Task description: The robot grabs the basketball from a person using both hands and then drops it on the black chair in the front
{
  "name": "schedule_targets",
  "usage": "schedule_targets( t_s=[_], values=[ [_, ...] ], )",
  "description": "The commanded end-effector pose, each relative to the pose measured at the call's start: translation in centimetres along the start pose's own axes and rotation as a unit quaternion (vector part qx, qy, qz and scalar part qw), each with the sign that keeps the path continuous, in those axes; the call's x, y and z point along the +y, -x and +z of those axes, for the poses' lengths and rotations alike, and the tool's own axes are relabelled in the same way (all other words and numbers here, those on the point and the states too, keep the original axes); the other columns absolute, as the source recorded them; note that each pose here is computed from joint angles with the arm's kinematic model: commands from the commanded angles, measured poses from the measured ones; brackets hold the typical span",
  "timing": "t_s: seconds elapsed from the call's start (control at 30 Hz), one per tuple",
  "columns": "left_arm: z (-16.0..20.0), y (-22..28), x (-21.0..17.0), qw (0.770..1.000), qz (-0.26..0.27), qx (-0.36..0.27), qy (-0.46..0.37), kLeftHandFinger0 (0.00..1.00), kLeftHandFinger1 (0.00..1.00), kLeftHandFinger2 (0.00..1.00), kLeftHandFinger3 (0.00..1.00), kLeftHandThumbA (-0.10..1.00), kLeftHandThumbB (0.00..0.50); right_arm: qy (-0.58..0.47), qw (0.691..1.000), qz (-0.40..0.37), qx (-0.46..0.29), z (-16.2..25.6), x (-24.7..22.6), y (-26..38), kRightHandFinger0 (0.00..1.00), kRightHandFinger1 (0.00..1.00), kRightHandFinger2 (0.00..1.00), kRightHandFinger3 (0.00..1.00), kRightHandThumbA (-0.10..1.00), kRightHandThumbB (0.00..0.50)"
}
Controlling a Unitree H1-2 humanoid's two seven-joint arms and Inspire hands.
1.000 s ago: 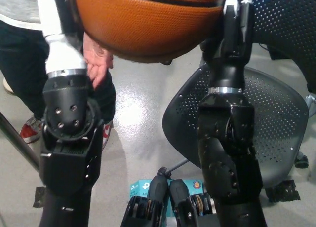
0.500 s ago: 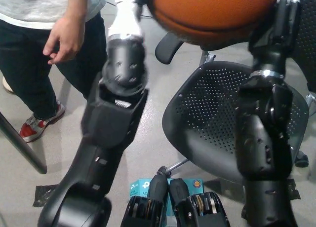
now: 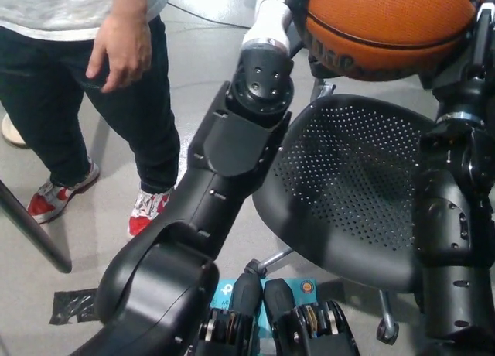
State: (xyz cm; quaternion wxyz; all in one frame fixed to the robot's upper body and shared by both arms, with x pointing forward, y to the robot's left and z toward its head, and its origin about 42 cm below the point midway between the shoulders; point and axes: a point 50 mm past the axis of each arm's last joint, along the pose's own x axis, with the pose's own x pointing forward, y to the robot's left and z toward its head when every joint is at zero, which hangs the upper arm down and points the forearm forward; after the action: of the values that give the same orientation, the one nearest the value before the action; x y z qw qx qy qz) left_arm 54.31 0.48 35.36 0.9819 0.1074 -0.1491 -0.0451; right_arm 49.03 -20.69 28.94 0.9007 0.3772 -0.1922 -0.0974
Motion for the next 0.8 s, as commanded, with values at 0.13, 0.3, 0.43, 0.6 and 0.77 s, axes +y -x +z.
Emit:
schedule_targets(
  t_s=[0.13,0.3,0.43,0.6,0.77],
  values=[
    [4.3,0.4,-6.8,0.994,-0.078,-0.063,0.038,1.0,1.0,1.0,1.0,1.0,0.158,-0.081,0.987,0.136,0.019,-0.4,6.8,-1.4,1.0,1.0,1.0,1.0,1.0,0.24],
    [3.4,0.6,-7.4,0.995,-0.088,-0.037,0.035,1.0,1.0,1.0,1.0,1.0,0.153,-0.085,0.989,0.121,0.03,-1.1,5.5,-1.6,1.0,1.0,1.0,1.0,1.0,0.22],
    [2.1,0.3,-6.1,0.994,-0.099,-0.034,0.013,1.0,1.0,1.0,1.0,1.0,0.164,0.014,0.993,0.111,0.022,-1.5,4.5,-1.7,1.0,1.0,1.0,1.0,1.0,0.227],
    [-0.5,-2.2,2.5,0.998,-0.052,-0.006,-0.032,1.0,1.0,1.0,1.0,1.0,0.267,0.182,0.98,0.054,-0.057,4.8,-2.1,-5.2,1.0,1.0,1.0,1.0,1.0,0.223],
    [-2.4,-3.9,13.9,0.999,0.021,0.024,-0.036,1.0,1.0,1.0,1.0,1.0,0.217,0.239,0.964,0.009,-0.117,13.3,-8.6,-7.2,1.0,1.0,1.0,1.0,1.0,0.34]
  ],
)
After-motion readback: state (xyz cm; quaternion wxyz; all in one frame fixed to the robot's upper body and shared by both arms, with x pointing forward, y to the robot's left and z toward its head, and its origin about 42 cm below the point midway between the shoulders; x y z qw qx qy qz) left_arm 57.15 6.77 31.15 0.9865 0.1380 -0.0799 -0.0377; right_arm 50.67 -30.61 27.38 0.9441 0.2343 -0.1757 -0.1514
